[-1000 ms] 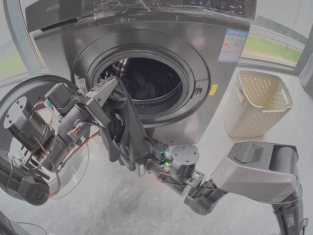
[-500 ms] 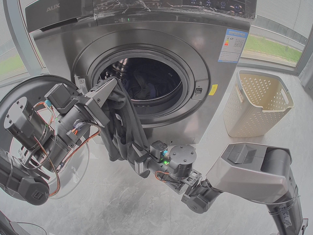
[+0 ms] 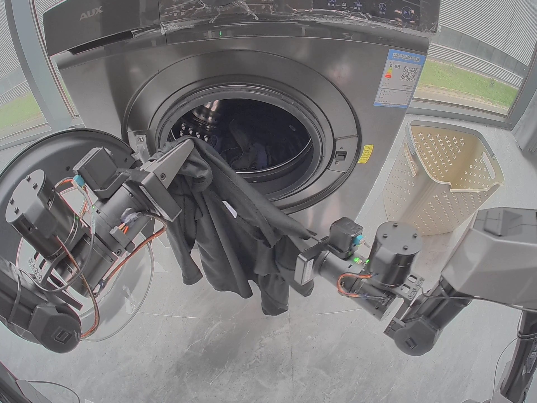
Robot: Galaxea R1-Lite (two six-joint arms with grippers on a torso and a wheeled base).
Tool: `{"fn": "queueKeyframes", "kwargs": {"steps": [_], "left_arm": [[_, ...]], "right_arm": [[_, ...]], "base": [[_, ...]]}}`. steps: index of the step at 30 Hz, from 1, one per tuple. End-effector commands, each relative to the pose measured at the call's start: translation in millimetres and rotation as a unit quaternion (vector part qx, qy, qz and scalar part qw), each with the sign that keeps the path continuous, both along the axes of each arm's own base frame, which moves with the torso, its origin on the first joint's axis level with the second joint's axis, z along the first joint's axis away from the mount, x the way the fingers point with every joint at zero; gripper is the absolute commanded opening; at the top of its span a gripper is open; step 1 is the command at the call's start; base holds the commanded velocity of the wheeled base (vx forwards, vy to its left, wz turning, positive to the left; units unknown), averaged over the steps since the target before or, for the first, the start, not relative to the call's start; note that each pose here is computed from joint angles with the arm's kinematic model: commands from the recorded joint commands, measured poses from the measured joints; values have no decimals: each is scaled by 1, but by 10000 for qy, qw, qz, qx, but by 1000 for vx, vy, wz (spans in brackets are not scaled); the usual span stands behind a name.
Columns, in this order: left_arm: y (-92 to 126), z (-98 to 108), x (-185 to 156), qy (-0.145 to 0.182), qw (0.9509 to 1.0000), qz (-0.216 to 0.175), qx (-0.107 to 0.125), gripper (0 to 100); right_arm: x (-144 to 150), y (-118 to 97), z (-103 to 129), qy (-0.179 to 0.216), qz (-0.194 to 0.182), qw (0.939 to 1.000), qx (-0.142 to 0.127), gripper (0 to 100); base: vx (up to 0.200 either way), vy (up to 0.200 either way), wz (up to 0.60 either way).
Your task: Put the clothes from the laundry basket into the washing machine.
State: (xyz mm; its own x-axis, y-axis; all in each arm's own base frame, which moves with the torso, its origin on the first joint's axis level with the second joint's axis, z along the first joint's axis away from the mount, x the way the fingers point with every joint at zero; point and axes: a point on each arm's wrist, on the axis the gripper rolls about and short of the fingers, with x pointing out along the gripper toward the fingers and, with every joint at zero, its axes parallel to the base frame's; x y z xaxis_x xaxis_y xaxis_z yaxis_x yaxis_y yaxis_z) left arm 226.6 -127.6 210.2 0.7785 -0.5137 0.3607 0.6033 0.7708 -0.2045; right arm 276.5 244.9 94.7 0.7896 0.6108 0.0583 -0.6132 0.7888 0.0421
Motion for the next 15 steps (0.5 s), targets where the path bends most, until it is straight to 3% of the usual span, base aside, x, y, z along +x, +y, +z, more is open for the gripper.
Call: {"fn": "queueKeyframes", "kwargs": {"steps": [1, 12, 15], "left_arm": [[3, -2, -3, 41, 10000, 22, 25, 0], [13, -3, -19, 36, 10000, 13, 49, 0], [18, -5, -28, 72, 9999, -4, 91, 0]], "right_arm": [[-7, -18, 25, -192, -91, 9995, 214, 0], [-28, -42, 68, -516, -185, 9959, 726, 0], [-37, -55, 85, -676, -238, 9916, 1078, 0]], "base": [[0, 0, 0], [0, 0, 0], [0, 0, 0]]}}
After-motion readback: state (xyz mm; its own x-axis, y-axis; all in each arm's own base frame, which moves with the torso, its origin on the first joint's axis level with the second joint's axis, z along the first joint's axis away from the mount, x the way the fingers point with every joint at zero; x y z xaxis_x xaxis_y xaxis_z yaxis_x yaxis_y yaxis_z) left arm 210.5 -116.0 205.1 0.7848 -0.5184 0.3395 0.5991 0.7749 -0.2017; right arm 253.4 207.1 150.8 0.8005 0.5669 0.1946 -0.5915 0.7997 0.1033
